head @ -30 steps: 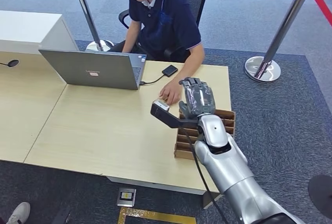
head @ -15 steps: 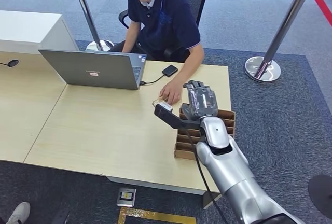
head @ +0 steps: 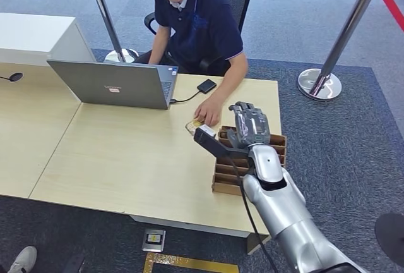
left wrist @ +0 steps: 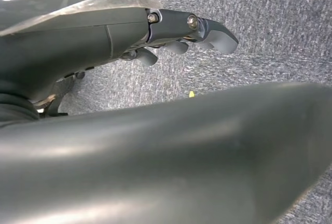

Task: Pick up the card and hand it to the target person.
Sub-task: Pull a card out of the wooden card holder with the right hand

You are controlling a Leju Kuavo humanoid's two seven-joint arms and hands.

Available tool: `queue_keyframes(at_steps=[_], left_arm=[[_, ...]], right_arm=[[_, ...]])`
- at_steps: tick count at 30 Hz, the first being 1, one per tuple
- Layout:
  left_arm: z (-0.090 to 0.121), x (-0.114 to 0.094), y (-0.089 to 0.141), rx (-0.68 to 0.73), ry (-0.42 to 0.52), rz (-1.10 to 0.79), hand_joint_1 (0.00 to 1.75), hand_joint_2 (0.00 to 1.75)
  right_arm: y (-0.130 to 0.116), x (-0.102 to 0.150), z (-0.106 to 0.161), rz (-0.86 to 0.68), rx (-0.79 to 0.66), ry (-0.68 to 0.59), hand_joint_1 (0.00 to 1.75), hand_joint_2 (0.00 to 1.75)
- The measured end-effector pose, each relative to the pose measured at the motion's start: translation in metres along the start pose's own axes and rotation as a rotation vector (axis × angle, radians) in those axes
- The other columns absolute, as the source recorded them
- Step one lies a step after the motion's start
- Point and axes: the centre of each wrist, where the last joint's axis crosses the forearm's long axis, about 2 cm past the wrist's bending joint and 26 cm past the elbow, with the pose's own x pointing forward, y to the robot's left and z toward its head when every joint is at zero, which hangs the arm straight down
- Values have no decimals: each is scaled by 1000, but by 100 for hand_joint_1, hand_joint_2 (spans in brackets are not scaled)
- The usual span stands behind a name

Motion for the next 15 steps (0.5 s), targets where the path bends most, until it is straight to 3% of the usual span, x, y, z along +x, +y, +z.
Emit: queue_keyframes(at_steps=[7, 15], left_arm=[[0, 0, 0, 0, 0, 0, 0, 0], [0, 0, 0, -1, 0, -1, 0, 0]], right_arm=[[1, -2, 0, -3, 5, 5, 53, 175], [2, -3, 1, -7, 13, 3, 58, 175]])
